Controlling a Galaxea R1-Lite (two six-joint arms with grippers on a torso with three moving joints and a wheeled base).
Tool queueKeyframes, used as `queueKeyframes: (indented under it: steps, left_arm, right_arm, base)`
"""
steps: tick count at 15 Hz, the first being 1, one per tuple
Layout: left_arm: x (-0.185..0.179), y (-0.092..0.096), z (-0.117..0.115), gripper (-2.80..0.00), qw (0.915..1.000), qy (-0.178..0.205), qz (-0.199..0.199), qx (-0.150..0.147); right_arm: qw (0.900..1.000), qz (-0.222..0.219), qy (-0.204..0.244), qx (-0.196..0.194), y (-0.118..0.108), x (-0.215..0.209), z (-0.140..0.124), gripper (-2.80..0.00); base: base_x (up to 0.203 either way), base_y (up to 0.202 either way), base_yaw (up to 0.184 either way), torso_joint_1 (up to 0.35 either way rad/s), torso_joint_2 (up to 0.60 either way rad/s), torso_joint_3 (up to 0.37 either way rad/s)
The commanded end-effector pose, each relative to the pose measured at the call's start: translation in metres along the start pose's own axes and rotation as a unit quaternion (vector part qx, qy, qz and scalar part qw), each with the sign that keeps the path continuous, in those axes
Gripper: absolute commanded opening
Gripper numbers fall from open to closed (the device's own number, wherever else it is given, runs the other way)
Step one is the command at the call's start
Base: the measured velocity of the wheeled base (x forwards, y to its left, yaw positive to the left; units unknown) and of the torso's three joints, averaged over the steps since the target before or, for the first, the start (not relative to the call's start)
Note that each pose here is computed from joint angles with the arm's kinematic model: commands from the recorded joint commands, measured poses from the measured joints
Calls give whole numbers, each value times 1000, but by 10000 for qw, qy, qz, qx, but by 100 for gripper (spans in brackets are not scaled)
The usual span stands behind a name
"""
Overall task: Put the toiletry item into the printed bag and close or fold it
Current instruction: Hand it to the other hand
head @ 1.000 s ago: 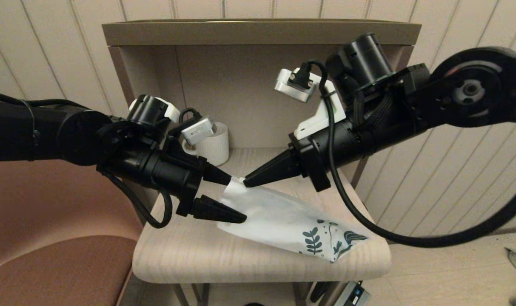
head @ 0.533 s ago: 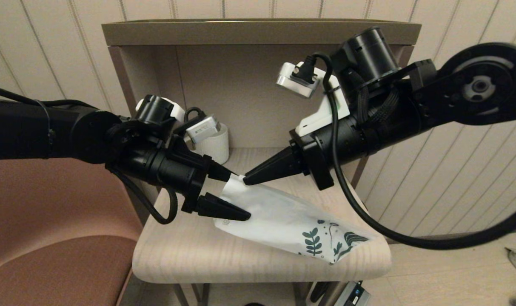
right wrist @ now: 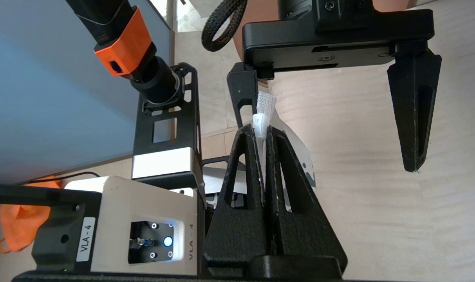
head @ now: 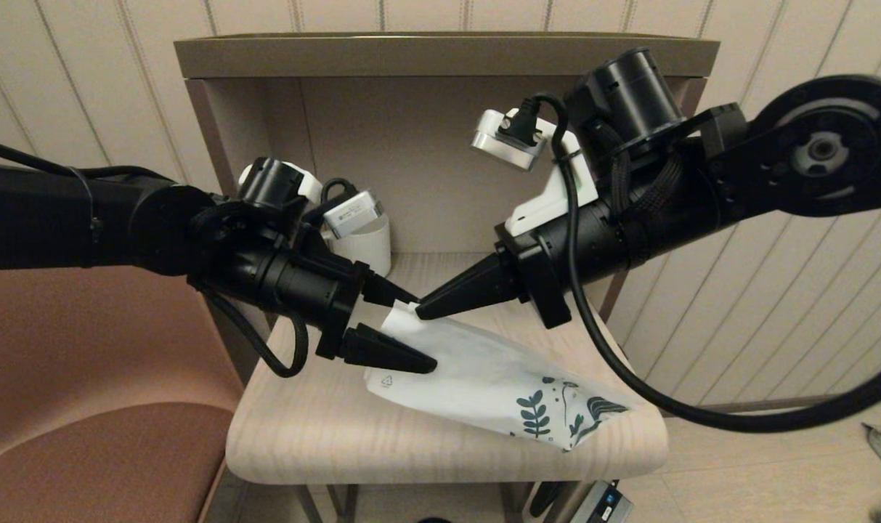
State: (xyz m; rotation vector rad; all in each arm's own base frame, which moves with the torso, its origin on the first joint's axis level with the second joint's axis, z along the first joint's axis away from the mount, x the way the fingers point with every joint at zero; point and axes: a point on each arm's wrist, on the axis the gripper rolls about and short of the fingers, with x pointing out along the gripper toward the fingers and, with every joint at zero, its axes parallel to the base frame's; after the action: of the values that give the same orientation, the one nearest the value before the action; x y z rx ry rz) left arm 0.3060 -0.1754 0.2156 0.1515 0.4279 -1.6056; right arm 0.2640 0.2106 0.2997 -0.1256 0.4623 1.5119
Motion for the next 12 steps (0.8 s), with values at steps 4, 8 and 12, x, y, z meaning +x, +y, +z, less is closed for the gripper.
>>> queueKeyframes:
  steps: [4,8,12]
  left_arm:
    - [2,3,2,0,10000,25,58,-34]
    - [1,5,4,0,9987,251,434,15]
    - [-5,0,16,0,9976,503,467,-43]
  right_arm:
    - [10000,-9,11,-17,-2,1,-3,-280]
    - [9999,-157,69,-12,-2,2,-5,-280]
    - [9997,-227,45,-53,-3,1,-3,-280]
  base:
    - [0,0,0,0,0,0]
    - [0,0,0,0,0,0]
    - [0,0,0,0,0,0]
